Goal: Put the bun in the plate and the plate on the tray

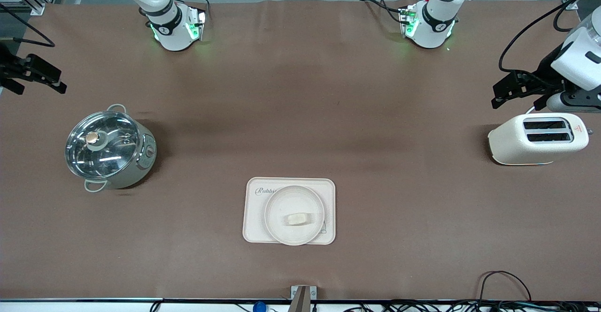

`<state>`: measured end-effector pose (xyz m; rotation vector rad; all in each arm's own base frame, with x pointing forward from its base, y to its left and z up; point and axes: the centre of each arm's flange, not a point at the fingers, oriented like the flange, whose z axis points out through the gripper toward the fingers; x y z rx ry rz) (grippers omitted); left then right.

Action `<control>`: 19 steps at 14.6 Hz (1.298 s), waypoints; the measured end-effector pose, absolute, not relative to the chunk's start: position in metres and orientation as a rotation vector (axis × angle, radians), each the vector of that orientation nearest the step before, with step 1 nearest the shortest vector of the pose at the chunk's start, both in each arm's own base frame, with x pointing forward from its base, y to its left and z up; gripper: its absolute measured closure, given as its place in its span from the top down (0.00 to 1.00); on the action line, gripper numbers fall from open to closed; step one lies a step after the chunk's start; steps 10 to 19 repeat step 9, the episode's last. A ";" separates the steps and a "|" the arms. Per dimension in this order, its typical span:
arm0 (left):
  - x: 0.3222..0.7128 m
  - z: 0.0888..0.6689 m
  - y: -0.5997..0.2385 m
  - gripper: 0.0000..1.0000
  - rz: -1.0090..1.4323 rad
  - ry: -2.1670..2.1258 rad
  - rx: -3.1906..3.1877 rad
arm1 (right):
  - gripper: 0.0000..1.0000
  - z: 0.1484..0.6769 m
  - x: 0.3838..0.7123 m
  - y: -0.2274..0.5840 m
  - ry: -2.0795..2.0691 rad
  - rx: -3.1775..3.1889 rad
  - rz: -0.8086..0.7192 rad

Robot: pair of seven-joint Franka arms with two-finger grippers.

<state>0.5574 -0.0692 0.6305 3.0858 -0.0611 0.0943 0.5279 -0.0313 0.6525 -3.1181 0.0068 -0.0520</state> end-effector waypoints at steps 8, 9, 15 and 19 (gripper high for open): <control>0.558 0.632 -0.063 1.00 0.100 -0.045 3.086 | 1.00 0.656 0.527 -0.041 -0.001 -3.127 -0.071; 0.558 0.632 -0.063 1.00 0.100 -0.044 3.086 | 1.00 0.656 0.527 -0.040 -0.004 -3.127 -0.070; 0.558 0.632 -0.063 1.00 0.100 -0.044 3.086 | 1.00 0.656 0.527 -0.040 -0.004 -3.127 -0.070; 0.558 0.632 -0.063 1.00 0.100 -0.044 3.086 | 1.00 0.656 0.527 -0.040 -0.004 -3.127 -0.070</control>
